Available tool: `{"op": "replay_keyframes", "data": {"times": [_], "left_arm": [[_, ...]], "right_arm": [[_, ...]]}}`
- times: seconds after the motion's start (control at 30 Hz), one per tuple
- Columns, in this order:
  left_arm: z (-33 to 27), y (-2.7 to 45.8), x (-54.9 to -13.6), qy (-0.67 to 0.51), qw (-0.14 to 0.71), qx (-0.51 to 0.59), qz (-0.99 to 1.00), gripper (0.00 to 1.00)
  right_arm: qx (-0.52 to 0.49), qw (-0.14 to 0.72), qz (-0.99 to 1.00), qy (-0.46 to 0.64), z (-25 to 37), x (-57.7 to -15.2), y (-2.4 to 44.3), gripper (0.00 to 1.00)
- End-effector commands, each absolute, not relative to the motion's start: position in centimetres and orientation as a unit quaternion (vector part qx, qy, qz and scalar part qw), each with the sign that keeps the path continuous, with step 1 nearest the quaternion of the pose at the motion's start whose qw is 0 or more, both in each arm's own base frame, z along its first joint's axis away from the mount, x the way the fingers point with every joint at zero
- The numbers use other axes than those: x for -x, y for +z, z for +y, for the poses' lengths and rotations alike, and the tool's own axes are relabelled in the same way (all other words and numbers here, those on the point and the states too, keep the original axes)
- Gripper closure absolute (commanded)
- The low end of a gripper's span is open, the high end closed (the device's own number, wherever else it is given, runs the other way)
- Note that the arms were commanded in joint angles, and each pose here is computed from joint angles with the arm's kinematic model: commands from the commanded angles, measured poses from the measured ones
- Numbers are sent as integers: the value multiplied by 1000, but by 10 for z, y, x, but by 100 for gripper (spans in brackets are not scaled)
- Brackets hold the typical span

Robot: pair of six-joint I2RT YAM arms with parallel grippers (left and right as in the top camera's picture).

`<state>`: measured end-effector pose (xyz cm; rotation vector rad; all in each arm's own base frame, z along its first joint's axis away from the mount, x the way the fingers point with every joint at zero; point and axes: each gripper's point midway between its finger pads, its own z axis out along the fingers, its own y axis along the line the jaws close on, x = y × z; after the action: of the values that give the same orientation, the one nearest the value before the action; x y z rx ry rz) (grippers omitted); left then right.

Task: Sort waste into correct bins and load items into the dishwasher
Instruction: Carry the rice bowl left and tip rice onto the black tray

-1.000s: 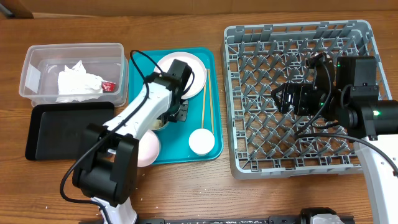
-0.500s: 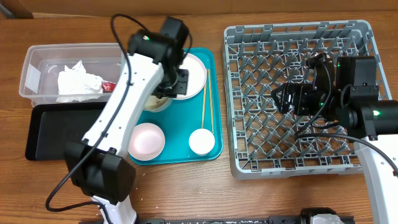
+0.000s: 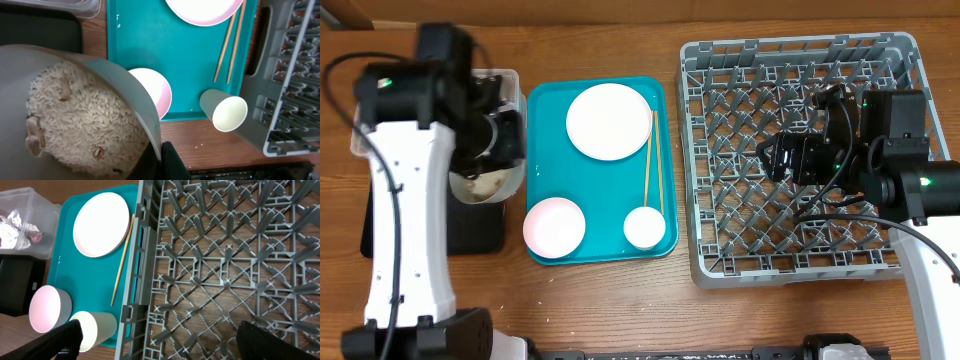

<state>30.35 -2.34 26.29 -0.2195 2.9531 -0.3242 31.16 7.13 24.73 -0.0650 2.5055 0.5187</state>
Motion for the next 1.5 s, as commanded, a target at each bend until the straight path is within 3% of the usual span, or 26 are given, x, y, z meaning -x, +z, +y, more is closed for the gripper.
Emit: {"op": "replay_keyframes", "data": {"times": [0.0, 0.4, 0.7, 1.47], "left_arm": [[-22, 252, -299, -164, 67, 50, 983, 96], [18, 192, -300, -389, 110, 130, 905, 96], [54, 153, -289, -474, 175, 229, 832, 96], [124, 218, -311, -586, 328, 299, 678, 96]], "right_arm": [[29, 302, 933, 195, 73, -315, 259, 0], [29, 301, 933, 195, 73, -314, 258, 0], [27, 292, 936, 195, 73, -311, 256, 0], [25, 281, 939, 195, 73, -306, 253, 0]]}}
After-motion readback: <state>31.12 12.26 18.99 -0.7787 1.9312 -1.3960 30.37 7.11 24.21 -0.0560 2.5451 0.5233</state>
